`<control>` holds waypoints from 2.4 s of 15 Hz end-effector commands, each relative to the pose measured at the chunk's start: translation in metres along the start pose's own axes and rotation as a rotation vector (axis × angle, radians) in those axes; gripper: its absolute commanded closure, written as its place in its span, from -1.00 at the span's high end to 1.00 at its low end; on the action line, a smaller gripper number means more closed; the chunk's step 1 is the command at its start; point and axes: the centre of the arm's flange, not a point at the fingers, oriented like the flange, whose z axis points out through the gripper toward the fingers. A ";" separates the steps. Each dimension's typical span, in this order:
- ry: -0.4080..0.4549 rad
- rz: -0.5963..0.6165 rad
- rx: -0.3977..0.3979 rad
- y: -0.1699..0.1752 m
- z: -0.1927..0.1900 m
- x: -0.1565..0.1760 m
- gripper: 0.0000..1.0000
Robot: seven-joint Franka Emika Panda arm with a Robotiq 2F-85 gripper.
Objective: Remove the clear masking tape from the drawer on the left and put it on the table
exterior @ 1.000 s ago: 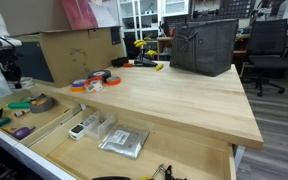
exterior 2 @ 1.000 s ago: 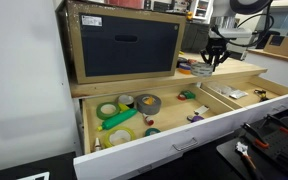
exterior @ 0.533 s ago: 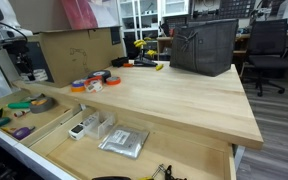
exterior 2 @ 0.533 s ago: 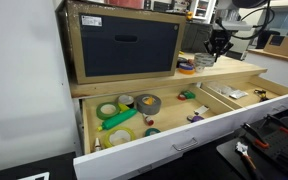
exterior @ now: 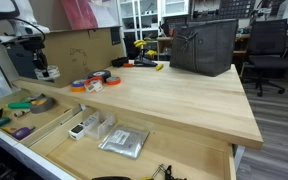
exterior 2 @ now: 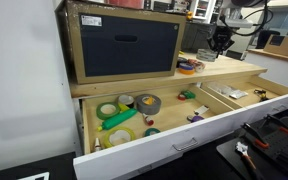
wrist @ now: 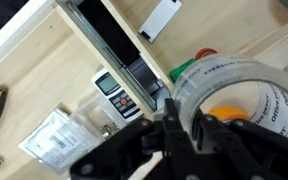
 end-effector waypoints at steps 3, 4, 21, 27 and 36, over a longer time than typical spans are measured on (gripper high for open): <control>-0.022 0.048 0.044 -0.010 -0.020 0.051 -0.92; -0.016 0.057 0.047 -0.012 -0.023 0.056 -0.92; 0.019 0.303 0.127 -0.008 -0.046 0.108 -0.78; 0.028 0.332 0.137 -0.012 -0.051 0.106 -0.92; 0.022 0.317 0.119 -0.006 -0.043 0.105 -0.69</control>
